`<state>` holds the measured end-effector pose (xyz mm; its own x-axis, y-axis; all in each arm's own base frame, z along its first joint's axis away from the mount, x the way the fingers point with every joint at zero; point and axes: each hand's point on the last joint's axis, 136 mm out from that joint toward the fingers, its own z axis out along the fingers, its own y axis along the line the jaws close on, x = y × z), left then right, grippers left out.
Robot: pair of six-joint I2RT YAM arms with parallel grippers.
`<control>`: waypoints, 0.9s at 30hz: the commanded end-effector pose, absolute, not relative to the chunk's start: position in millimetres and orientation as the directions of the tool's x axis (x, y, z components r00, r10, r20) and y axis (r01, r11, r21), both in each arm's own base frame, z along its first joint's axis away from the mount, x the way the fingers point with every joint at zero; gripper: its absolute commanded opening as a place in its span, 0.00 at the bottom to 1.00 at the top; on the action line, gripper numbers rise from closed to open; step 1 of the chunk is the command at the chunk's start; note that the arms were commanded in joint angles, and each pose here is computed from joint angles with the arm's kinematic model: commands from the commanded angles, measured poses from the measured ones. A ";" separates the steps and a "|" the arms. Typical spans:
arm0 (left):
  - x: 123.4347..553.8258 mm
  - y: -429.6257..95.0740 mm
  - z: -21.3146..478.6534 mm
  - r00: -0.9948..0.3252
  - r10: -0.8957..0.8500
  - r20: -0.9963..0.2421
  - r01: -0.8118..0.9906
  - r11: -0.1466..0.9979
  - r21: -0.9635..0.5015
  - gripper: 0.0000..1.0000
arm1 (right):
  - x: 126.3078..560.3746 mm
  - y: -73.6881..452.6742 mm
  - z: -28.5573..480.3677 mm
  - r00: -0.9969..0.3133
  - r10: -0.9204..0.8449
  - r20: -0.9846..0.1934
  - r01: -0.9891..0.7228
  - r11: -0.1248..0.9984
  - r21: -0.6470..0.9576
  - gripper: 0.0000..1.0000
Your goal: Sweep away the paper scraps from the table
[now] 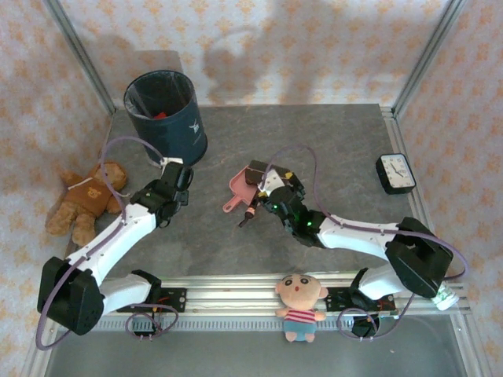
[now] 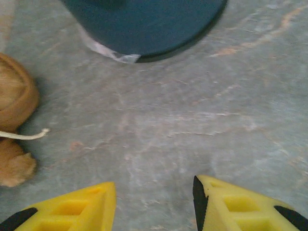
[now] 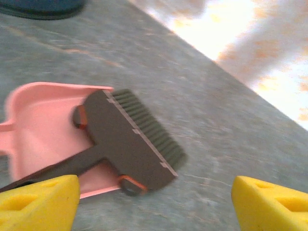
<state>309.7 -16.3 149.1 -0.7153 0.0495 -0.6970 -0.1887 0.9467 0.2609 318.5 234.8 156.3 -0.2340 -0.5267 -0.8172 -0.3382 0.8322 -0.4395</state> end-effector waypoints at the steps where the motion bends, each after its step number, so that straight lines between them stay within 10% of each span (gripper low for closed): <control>1: 322.7 12.7 181.8 -0.562 0.060 -0.825 -0.368 0.875 0.315 0.47 | 326.1 190.1 179.0 -0.257 -0.465 -0.847 -0.078 0.884 -0.461 0.82; 27: 358.6 47.8 119.0 -0.523 0.042 -0.851 -0.446 0.837 0.316 0.78 | 304.5 -20.5 141.3 -0.416 -0.014 -0.909 0.416 0.886 -0.204 0.89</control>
<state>348.8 51.9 122.6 -0.5538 0.0524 -0.8310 -0.4625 0.8105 0.3593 308.1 -16.4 151.0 -0.4278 -0.0947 -0.8989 0.4037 0.8698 -0.2838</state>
